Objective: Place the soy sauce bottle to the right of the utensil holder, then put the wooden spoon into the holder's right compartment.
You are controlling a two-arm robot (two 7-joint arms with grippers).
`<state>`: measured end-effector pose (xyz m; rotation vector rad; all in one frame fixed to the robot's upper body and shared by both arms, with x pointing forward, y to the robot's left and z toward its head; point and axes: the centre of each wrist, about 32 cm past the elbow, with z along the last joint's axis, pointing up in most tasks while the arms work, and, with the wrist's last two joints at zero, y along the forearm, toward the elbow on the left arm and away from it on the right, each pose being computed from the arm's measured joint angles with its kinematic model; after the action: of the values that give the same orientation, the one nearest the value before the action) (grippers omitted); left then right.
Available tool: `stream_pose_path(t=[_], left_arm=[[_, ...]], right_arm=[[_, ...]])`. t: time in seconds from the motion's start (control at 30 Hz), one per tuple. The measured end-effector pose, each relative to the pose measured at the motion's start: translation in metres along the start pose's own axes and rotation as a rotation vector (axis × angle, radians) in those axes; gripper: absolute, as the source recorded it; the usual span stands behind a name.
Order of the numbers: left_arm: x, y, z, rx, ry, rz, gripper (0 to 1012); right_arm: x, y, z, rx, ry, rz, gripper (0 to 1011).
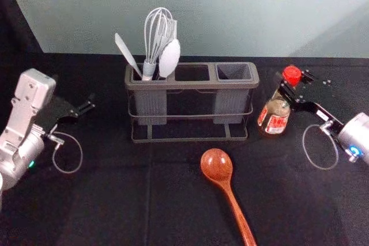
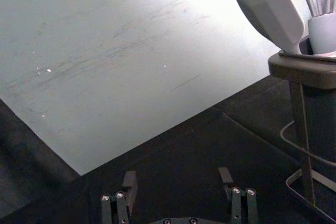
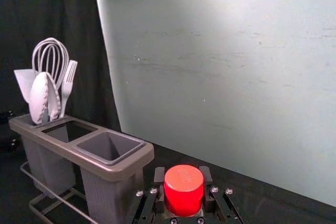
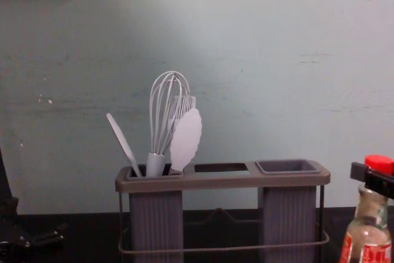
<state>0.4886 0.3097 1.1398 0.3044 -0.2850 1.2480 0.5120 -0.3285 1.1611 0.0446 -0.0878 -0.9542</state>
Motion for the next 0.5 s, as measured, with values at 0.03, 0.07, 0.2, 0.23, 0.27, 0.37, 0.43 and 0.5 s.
stream_pose_path(t=[0.03, 0.07, 0.2, 0.23, 0.27, 0.37, 0.43, 0.5], left_arm=[[0.0000, 0.0000, 0.0000, 0.000, 0.000, 0.000, 1011], [0.0000, 0.0000, 0.0000, 0.000, 0.000, 0.000, 1011], [0.0000, 0.0000, 0.0000, 0.000, 0.000, 0.000, 1011], [0.0000, 0.0000, 0.0000, 0.000, 0.000, 0.000, 1011], [0.0000, 0.0000, 0.0000, 0.000, 0.000, 0.000, 1011], [0.0000, 0.0000, 0.0000, 0.000, 0.000, 0.000, 1011], [0.0000, 0.0000, 0.0000, 0.000, 0.000, 0.000, 1011], [0.0000, 0.0000, 0.0000, 0.000, 0.000, 0.000, 1011]], right_arm=[[0.000, 0.002, -0.001, -0.001, 0.001, 0.001, 392], [0.000, 0.003, -0.001, -0.001, 0.002, 0.001, 392], [0.001, 0.008, -0.003, -0.001, 0.008, -0.002, 392], [0.001, 0.009, -0.003, -0.001, 0.010, -0.002, 392], [0.001, 0.010, -0.003, -0.001, 0.011, -0.002, 392], [0.002, 0.012, -0.004, 0.001, 0.017, -0.002, 392], [0.003, 0.013, -0.005, 0.001, 0.021, -0.002, 392], [0.003, 0.015, -0.006, 0.001, 0.026, -0.003, 392]])
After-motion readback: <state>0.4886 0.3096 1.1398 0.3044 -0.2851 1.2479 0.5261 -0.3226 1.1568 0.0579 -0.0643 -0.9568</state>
